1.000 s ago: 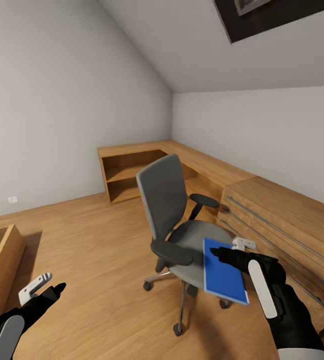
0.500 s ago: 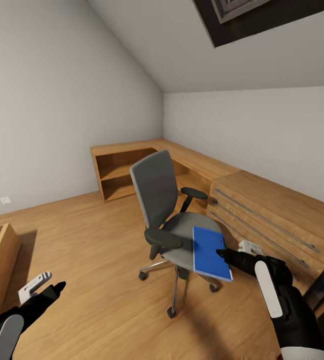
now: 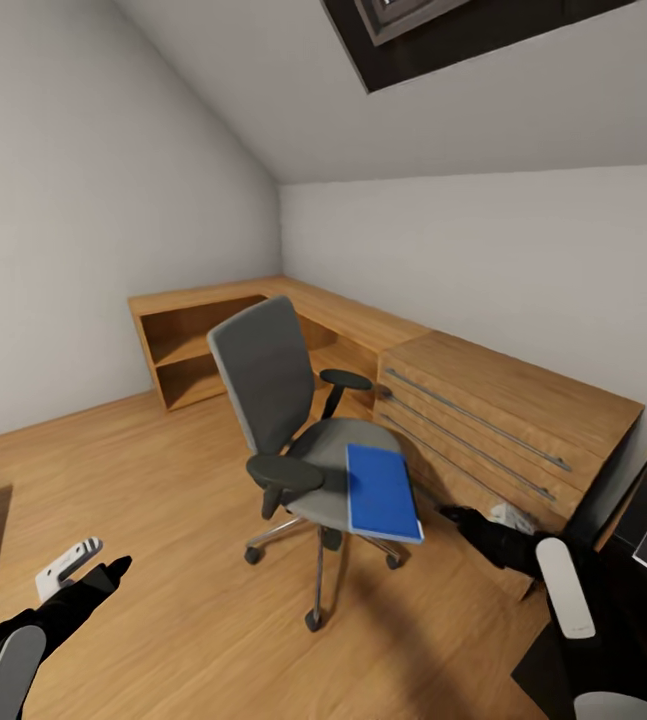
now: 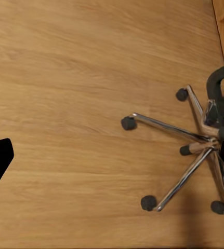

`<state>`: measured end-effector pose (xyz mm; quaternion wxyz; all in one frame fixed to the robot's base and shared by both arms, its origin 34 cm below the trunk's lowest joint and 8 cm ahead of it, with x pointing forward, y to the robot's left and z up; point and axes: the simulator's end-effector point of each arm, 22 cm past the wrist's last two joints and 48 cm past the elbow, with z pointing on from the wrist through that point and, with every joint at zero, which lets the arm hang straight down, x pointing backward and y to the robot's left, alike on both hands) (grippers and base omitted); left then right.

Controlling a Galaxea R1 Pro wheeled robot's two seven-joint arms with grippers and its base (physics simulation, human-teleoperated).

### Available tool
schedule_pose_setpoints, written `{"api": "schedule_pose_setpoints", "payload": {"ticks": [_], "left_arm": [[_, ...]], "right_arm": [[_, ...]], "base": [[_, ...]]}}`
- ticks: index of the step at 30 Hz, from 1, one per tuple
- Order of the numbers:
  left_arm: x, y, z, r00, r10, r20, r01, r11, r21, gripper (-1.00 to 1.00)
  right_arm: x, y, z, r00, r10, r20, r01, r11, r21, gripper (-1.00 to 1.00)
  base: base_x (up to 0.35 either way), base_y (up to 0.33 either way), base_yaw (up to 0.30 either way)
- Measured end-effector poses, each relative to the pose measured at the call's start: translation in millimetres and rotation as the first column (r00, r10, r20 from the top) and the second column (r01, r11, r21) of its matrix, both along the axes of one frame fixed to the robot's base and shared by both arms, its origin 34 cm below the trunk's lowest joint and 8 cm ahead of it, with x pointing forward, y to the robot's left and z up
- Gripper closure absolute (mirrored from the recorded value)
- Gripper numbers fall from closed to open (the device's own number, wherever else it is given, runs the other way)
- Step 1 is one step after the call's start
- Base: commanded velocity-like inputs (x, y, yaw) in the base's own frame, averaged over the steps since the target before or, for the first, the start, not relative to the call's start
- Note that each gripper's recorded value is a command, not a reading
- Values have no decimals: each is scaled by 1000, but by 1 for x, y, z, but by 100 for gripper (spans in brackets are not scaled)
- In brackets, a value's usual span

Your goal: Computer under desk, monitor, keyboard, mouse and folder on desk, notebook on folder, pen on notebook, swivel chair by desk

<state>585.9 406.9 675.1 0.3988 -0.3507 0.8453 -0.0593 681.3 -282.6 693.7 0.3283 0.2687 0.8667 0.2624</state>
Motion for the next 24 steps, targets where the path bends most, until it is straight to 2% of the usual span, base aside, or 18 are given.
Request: {"api": "schedule_pose_setpoints", "payload": {"ticks": [6, 7, 11, 24], "left_arm": [[-2, 0, -11, 1000, 1, 1, -1, 1000, 1, -100], [-2, 1, -13, 1000, 2, 1, -2, 1000, 2, -100], [-2, 1, -17, 1000, 2, 9, -3, 1000, 4, -100], [-4, -9, -41, 1000, 0, 21, 0, 1000, -12, -100]], "right_arm": [[-7, -15, -23, 997, -70, -21, 72, 993, 96, -100], [-8, -19, -26, 996, -89, -20, 91, 988, 125, -100], [-8, -23, -30, 994, -112, -1, 110, 977, 184, -100], [-10, -23, -52, 993, -117, 12, 112, 973, 202, -100]], "base": [[0, 0, -185], [0, 0, -90], [0, 0, -38], [0, 0, -4]]}}
